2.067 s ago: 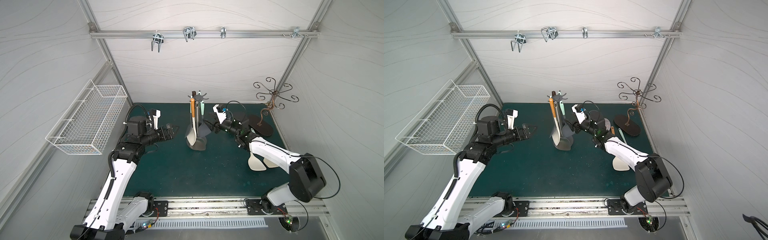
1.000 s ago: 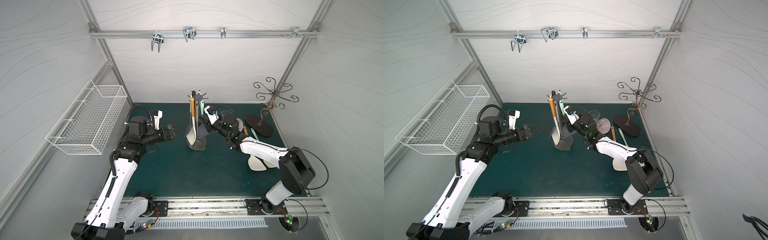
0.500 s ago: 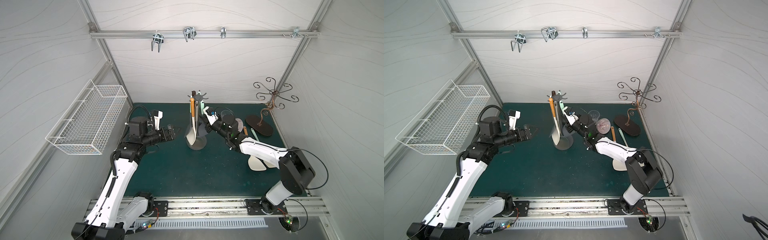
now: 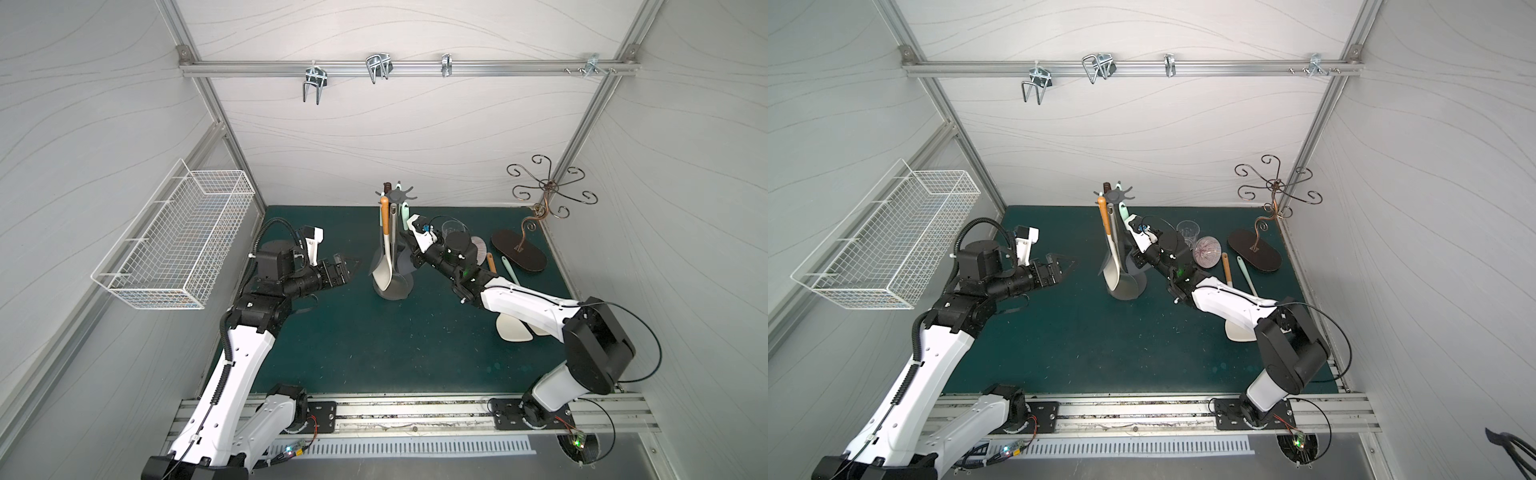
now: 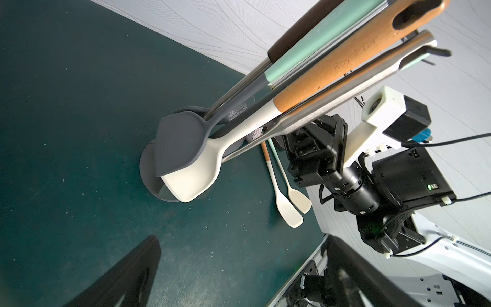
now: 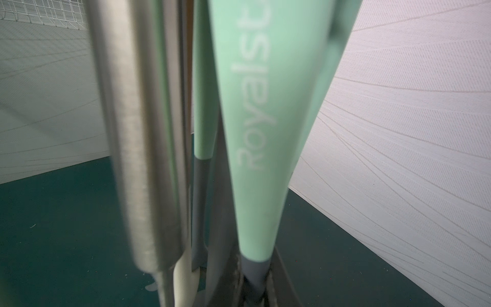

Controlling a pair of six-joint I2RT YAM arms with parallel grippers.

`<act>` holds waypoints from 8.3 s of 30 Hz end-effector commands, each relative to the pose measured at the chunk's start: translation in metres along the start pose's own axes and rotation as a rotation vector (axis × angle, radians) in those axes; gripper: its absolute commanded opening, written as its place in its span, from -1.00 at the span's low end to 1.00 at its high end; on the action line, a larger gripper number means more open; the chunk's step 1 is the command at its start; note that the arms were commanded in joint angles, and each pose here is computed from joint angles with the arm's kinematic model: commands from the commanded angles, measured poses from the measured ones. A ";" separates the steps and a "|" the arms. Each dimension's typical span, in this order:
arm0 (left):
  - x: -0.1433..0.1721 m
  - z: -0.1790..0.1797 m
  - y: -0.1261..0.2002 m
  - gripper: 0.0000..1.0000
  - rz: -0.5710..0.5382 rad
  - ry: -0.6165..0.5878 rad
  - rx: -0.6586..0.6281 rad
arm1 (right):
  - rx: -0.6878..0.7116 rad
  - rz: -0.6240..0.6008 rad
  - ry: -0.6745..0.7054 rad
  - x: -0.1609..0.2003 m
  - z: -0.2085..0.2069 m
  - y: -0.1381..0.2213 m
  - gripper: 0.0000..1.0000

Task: Take the spatula off the kitchen utensil rack
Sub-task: Take off the spatula from the rack, then place the spatula at the center of the board.

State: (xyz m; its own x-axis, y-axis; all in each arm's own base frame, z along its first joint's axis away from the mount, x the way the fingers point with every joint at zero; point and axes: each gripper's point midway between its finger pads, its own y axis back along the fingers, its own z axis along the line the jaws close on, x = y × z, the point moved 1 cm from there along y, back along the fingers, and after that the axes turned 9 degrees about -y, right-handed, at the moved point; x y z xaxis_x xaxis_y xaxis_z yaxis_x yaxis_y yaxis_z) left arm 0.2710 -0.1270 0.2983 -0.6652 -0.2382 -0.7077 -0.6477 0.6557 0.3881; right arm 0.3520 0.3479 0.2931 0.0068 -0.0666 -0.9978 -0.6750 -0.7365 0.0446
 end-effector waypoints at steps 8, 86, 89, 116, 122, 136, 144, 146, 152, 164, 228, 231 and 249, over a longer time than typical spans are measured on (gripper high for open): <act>-0.011 -0.011 0.005 0.99 -0.063 -0.004 0.049 | -0.063 -0.015 0.017 -0.035 0.015 0.027 -1.00; -0.002 -0.063 -0.034 0.99 0.073 -0.236 0.060 | -0.227 0.233 -0.375 -0.116 0.025 0.127 -1.00; -0.002 -0.063 -0.034 0.99 0.074 -0.238 0.056 | -0.228 0.212 -0.398 -0.122 0.023 0.131 -1.00; 0.008 -0.073 -0.040 0.99 0.096 -0.237 0.095 | -0.465 0.059 -0.667 -0.101 0.031 0.133 -1.00; 0.011 -0.075 -0.041 0.99 0.103 -0.244 0.097 | -0.525 0.032 -0.723 -0.086 0.033 0.126 -1.00; 0.015 -0.077 -0.040 0.99 0.110 -0.246 0.099 | -0.645 -0.050 -0.819 -0.092 0.023 0.131 -1.00; 0.016 -0.077 -0.037 0.99 0.110 -0.249 0.095 | -0.615 -0.086 -0.838 -0.088 0.016 0.139 -1.00; 0.015 -0.078 -0.037 0.99 0.109 -0.249 0.098 | -0.608 -0.102 -0.818 -0.092 0.017 0.145 -1.00; 0.018 -0.080 -0.041 0.99 0.121 -0.250 0.103 | -0.643 -0.037 -0.886 -0.089 0.013 0.140 -1.00; 0.021 -0.082 -0.039 0.99 0.125 -0.259 0.099 | -0.651 0.066 -1.126 -0.081 -0.006 0.138 -1.00; 0.093 -0.079 -0.075 0.99 0.235 -0.343 -0.003 | 0.104 0.454 -0.996 0.051 -0.041 0.205 -1.00; 0.094 -0.062 -0.080 0.99 0.247 -0.285 -0.014 | 0.114 0.501 -1.026 0.075 -0.041 0.199 -1.00; 0.095 -0.033 -0.082 0.99 0.250 -0.222 -0.042 | 0.236 0.679 -1.219 0.190 -0.058 0.163 -1.00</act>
State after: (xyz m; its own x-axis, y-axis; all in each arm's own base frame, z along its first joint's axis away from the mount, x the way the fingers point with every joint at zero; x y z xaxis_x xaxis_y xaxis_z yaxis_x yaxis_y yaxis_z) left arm 0.2440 -0.2240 0.2053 -0.7384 0.1168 -0.6641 -0.4696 0.6177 0.6308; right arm 0.2728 0.1755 0.1132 -0.9324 0.3088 -0.1877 -0.3523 -0.6615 0.6620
